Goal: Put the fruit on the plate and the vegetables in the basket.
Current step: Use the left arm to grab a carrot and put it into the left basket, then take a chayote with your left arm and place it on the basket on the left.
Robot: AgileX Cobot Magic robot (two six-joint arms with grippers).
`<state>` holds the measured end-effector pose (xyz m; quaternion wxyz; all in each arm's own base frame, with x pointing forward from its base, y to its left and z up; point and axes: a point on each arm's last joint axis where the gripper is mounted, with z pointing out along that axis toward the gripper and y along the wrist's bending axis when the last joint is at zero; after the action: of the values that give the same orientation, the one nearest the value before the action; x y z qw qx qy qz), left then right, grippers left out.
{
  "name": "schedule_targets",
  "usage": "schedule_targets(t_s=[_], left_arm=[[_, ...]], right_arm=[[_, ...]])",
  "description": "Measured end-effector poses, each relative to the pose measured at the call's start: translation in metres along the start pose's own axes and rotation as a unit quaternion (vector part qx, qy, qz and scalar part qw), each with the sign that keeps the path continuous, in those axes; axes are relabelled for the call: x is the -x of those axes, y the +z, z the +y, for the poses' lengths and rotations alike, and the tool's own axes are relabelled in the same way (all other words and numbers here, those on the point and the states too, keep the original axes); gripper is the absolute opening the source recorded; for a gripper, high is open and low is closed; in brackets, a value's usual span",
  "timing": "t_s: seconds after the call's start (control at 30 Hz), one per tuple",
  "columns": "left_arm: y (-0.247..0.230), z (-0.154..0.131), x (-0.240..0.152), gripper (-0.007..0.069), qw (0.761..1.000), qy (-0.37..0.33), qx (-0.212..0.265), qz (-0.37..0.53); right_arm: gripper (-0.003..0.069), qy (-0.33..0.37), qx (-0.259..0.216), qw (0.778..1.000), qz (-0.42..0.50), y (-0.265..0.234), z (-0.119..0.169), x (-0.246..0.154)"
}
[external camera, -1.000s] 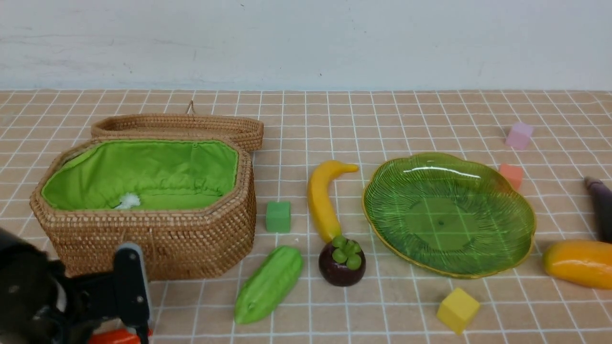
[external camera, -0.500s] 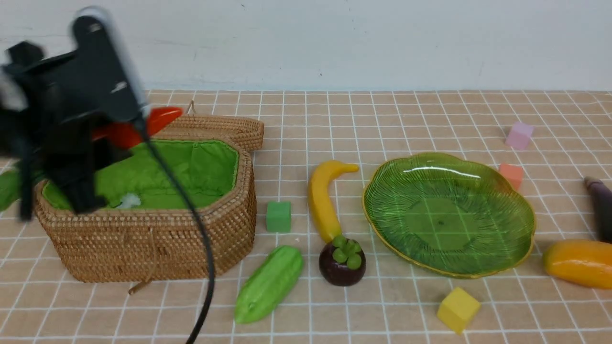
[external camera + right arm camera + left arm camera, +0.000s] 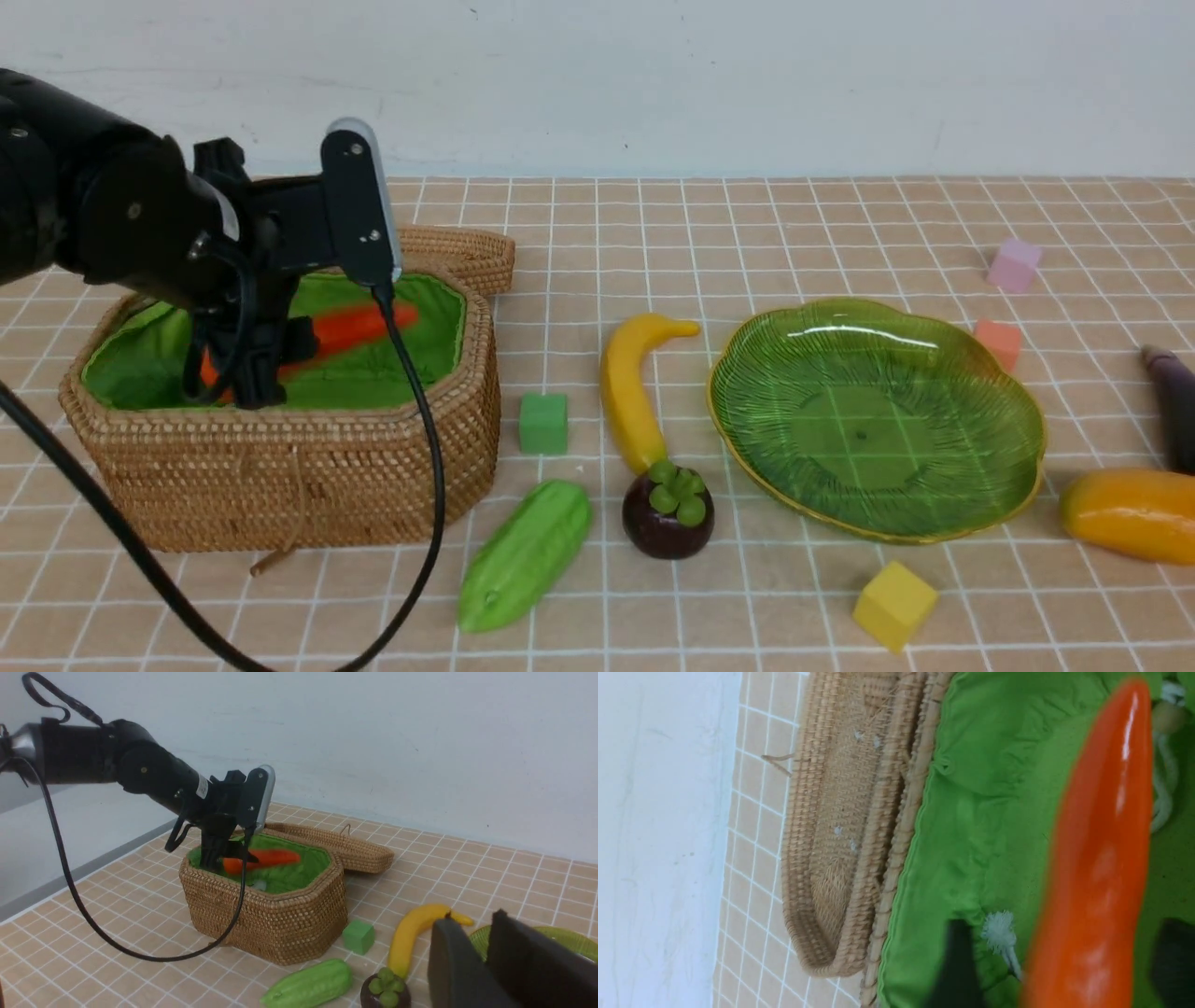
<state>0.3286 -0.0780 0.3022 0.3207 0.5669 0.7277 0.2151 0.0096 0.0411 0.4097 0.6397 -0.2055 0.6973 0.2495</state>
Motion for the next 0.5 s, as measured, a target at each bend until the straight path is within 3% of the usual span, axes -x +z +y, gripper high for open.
schedule_targets(t_s=[0.1, 0.23, 0.27, 0.33, 0.37, 0.5], left_arm=[[-0.016, 0.003, 0.0, 0.0653, 0.999, -0.039, 0.012, -0.011], [-0.047, 0.004, 0.004, 0.0617, 0.976, -0.209, -0.005, -0.056], [-0.059, 0.0, 0.01, 0.0553, 0.953, -0.29, -0.034, -0.078], [-0.067, -0.006, 0.016, 0.049, 0.939, -0.327, -0.059, -0.088], [-0.077, -0.017, 0.028, 0.0366, 0.924, -0.355, -0.106, -0.096], [-0.088, -0.062, 0.066, 0.0062, 0.891, -0.385, -0.233, -0.052]], right_arm=[[0.0141, 0.0, 0.002, 1.0, 0.006, 0.0, 0.0, -0.001], [0.0141, 0.005, 0.008, 1.0, 0.017, 0.0, 0.001, -0.003], [0.0141, 0.012, 0.01, 1.0, 0.027, 0.0, 0.002, -0.005], [0.0141, 0.023, 0.018, 0.999, 0.043, 0.0, 0.003, -0.008], [0.0141, 0.035, 0.024, 0.997, 0.062, -0.001, 0.005, -0.011], [0.0141, 0.046, 0.035, 0.992, 0.11, -0.002, 0.007, -0.019]])
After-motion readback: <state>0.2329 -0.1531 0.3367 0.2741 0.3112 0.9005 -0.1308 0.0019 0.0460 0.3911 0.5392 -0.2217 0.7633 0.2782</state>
